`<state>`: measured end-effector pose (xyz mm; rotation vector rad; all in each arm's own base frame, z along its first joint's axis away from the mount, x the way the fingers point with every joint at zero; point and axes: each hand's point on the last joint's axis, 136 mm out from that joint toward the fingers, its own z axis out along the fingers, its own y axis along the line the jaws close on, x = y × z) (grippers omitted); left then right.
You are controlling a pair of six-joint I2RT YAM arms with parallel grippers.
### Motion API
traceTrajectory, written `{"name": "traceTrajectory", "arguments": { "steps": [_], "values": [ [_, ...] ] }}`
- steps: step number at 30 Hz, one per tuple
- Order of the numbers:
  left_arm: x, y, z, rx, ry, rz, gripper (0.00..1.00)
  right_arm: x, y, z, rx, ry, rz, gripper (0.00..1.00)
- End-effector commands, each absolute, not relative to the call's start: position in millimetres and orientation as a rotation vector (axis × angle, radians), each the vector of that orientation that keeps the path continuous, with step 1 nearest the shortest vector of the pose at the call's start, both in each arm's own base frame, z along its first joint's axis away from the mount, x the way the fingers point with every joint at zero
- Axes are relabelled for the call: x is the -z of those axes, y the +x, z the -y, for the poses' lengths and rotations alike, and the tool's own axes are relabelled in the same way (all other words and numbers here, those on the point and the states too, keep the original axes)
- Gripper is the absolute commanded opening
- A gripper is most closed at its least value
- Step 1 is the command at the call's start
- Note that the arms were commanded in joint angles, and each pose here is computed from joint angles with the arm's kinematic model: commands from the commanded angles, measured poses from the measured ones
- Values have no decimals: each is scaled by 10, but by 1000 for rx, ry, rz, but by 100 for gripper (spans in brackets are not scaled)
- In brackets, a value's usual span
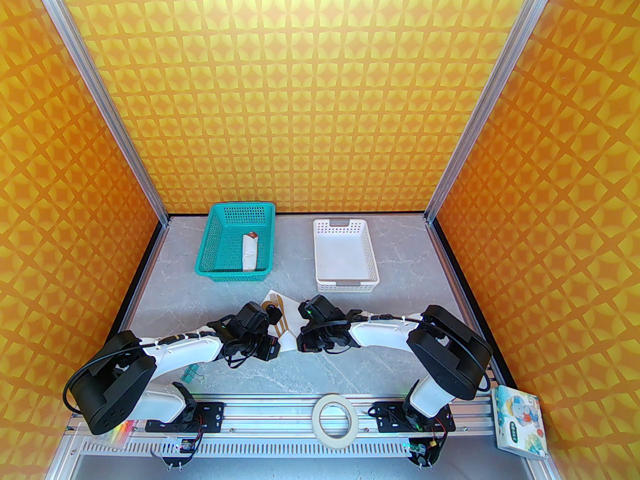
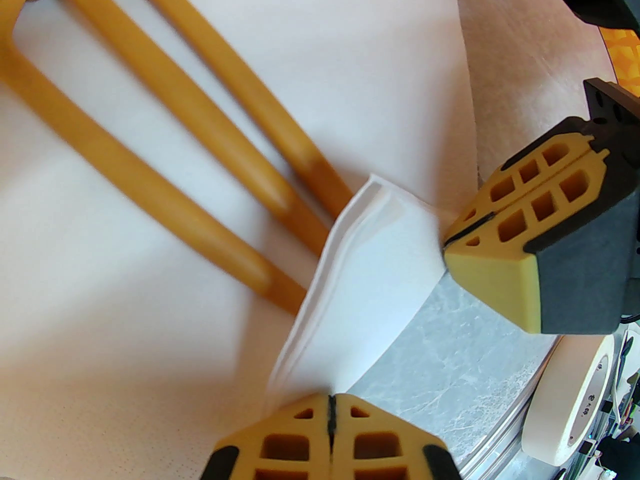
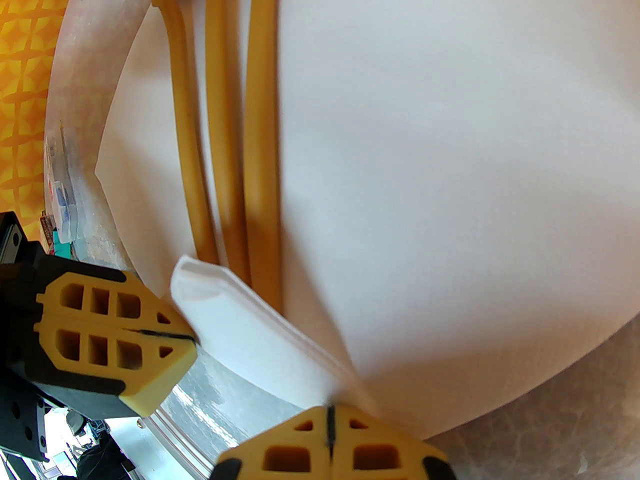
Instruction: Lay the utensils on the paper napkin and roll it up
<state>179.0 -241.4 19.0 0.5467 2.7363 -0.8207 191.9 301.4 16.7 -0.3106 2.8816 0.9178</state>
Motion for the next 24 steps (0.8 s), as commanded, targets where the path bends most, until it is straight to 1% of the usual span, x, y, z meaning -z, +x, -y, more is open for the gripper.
{"name": "traceTrajectory", "arguments": {
  "steps": [1, 14, 24],
  "values": [
    [-68, 1765, 2277, 732, 524, -2787, 0, 19, 1862, -2851, -775, -291, -2960, 0],
    [-39, 1695, 2061, 618, 477, -2830, 0, 27, 1864, -2846, -766, -289, -2964, 0],
    [-97, 1723, 1914, 529, 406, -2843, 0, 11, 1864, -2855, -775, -281, -2964, 0]
  ]
}}
